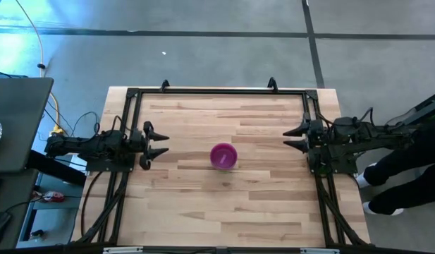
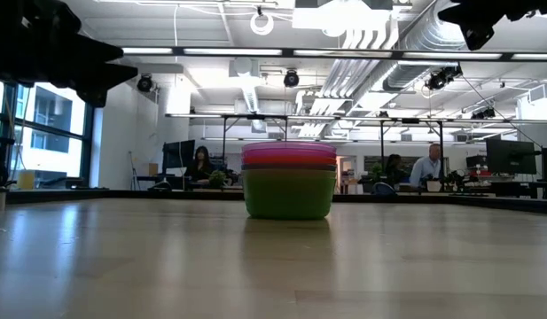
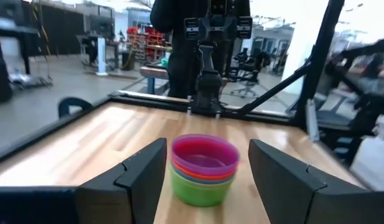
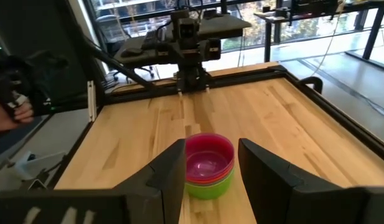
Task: Nest bowls inside each other
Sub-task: Return to Home Position
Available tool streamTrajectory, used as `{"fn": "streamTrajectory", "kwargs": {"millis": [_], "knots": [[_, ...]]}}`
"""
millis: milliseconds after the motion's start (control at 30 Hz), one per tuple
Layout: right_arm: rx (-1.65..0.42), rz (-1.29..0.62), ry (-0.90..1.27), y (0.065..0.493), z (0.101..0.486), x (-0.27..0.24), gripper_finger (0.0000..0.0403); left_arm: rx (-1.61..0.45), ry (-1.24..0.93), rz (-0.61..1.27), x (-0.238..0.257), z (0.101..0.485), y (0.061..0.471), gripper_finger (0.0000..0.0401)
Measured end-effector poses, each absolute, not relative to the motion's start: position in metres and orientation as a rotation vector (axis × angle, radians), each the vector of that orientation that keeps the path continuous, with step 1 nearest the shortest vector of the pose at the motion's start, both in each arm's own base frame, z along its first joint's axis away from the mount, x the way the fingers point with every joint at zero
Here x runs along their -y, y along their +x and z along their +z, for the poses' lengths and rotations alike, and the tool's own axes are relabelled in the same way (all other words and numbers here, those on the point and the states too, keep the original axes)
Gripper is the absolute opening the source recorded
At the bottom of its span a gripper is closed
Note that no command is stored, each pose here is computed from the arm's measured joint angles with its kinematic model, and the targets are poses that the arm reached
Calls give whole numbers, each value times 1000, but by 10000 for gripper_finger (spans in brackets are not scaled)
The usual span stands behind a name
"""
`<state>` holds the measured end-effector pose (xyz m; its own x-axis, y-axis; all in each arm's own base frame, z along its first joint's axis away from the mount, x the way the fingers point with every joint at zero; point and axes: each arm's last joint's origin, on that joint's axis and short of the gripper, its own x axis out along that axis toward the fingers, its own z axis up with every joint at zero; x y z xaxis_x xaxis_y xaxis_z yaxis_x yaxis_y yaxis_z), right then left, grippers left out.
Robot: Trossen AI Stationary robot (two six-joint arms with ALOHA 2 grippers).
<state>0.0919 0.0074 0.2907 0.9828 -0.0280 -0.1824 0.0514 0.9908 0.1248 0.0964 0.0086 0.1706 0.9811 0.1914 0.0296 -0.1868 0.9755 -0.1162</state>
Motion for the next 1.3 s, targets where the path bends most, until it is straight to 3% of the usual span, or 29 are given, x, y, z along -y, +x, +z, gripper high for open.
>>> {"fn": "streamTrajectory", "kwargs": {"millis": [333,900,1300], "knots": [[-161,-30,133,92,293,-8,140,18,133,191,-9,171,96,216],[-148,-26,129,97,279,-8,140,21,106,189,-8,171,96,216],[209,1,105,103,234,-9,140,21,106,187,-8,171,96,216]]}}
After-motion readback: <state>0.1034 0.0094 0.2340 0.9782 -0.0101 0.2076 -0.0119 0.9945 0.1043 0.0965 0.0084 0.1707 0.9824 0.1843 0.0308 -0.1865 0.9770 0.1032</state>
